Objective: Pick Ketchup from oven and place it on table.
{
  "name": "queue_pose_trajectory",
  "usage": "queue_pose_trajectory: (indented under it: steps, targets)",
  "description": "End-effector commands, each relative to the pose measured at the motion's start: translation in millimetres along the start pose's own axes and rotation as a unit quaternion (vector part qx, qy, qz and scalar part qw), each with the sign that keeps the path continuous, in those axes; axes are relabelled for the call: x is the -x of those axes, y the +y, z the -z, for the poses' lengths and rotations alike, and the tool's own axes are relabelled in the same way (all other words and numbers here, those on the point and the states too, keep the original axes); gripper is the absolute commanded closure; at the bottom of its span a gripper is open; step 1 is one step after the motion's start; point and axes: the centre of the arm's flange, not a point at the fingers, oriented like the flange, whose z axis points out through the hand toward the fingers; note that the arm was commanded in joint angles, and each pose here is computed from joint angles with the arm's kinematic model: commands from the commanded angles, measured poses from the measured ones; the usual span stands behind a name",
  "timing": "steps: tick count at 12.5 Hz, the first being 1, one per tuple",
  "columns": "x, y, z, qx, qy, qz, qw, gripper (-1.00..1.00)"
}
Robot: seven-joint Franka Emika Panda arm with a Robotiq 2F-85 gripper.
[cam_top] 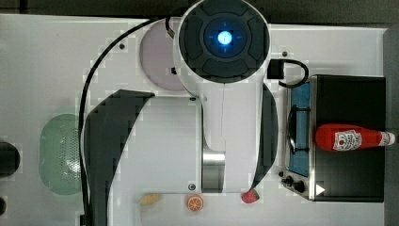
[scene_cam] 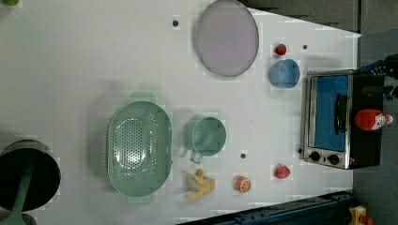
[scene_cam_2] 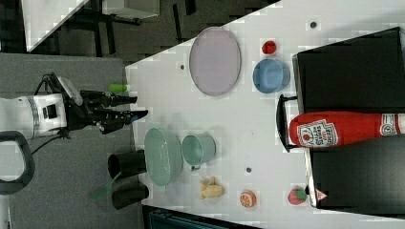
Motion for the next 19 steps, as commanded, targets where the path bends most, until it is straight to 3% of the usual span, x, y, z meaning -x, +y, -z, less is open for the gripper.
queue_pose_trajectory:
  steps: [1, 3, 9, 14, 19]
  targets:
    - [52.4, 116.6, 57.8, -0.011, -0.014, -0.054, 0.998, -0.59]
    - [48.3, 119.8, 57.8, -0.014, -0.012, -0.059, 0.998, -0.99]
    - [-26.5, 186.6, 45.5, -0.055, 0.016, -0.154, 0.986, -1.00]
    - [-88.1, 260.0, 0.3, -0.049, 0.005, -0.244, 0.968, -1.00]
    - [-143.9, 305.6, -56.5, -0.035, 0.041, -0.306, 0.950, -1.00]
